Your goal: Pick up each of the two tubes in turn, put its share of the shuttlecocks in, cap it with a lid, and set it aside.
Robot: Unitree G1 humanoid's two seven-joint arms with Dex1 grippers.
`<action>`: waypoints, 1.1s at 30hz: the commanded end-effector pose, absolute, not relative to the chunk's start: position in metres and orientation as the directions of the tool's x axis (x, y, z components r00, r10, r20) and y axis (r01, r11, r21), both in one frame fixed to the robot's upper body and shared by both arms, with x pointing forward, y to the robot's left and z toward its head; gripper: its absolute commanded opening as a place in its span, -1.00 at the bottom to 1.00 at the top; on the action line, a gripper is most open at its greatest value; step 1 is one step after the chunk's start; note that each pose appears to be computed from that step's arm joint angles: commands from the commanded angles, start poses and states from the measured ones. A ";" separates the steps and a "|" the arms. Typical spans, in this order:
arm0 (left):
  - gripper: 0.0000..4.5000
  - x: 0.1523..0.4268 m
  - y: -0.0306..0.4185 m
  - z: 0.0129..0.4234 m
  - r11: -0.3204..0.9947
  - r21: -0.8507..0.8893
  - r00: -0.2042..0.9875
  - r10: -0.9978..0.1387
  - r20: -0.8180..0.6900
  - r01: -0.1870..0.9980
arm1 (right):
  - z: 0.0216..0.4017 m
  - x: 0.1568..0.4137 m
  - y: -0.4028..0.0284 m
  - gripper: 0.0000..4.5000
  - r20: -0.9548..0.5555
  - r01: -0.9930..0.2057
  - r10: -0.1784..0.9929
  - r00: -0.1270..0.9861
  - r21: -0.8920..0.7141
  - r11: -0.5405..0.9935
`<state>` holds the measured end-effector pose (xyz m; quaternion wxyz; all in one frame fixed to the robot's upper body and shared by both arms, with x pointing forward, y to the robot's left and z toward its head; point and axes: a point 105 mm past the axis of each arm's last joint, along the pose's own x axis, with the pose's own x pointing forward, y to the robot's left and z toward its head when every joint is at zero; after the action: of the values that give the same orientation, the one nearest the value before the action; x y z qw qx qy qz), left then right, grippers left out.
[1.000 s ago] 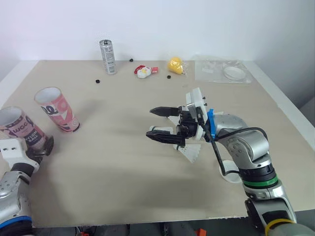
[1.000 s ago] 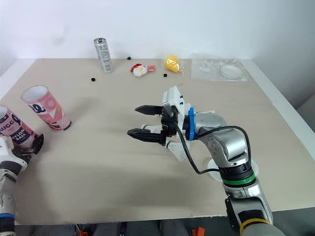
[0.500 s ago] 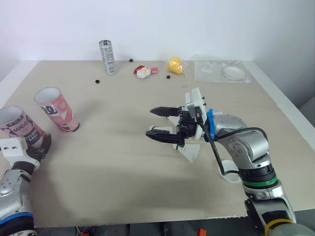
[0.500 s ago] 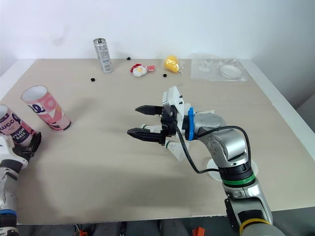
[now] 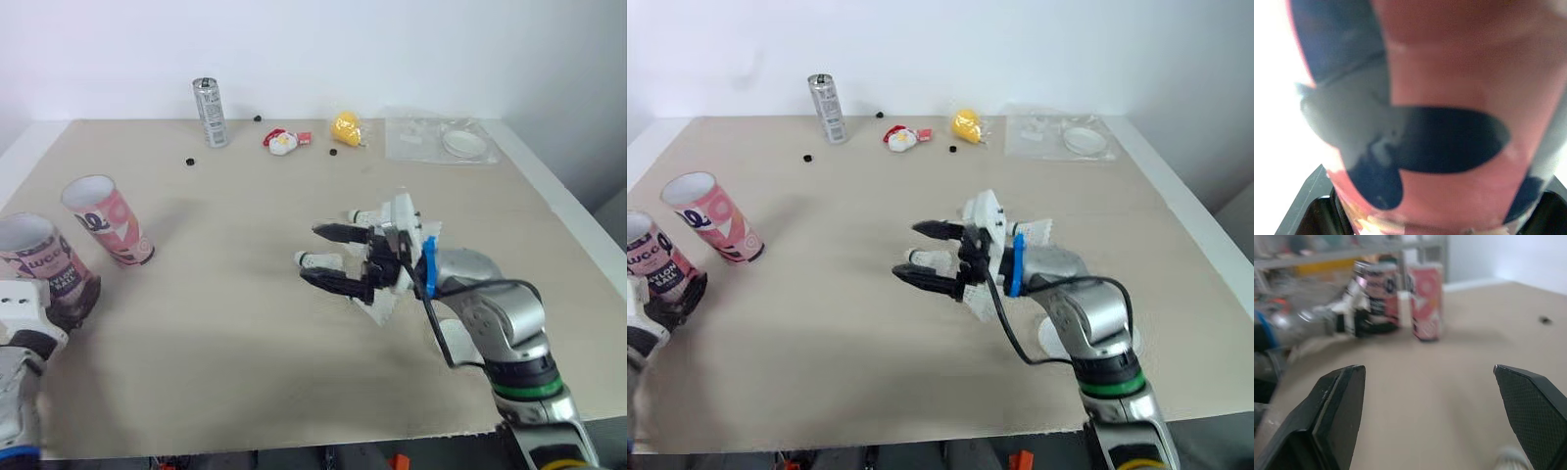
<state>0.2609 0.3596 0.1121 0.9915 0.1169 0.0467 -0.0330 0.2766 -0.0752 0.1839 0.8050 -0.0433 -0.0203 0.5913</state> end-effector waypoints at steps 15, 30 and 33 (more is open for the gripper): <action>0.35 0.222 0.299 0.147 0.154 0.265 0.302 -0.331 -0.894 0.952 | 0.174 0.217 -0.137 1.00 -0.024 -0.788 0.812 0.583 -0.260 0.558; 0.35 0.230 0.293 0.126 0.103 0.221 0.242 -0.317 -0.917 0.970 | 0.122 0.221 -0.132 1.00 -0.130 -0.761 0.749 0.649 -0.099 0.642; 0.35 0.226 0.292 0.123 0.091 0.207 0.226 -0.316 -0.921 0.974 | 0.117 0.229 -0.131 1.00 -0.128 -0.745 0.734 0.667 -0.083 0.662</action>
<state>0.2329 0.2859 0.1326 0.6553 0.4530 0.3378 -0.5012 0.2265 -0.1299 0.1146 0.9071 -0.0619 0.0483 0.4136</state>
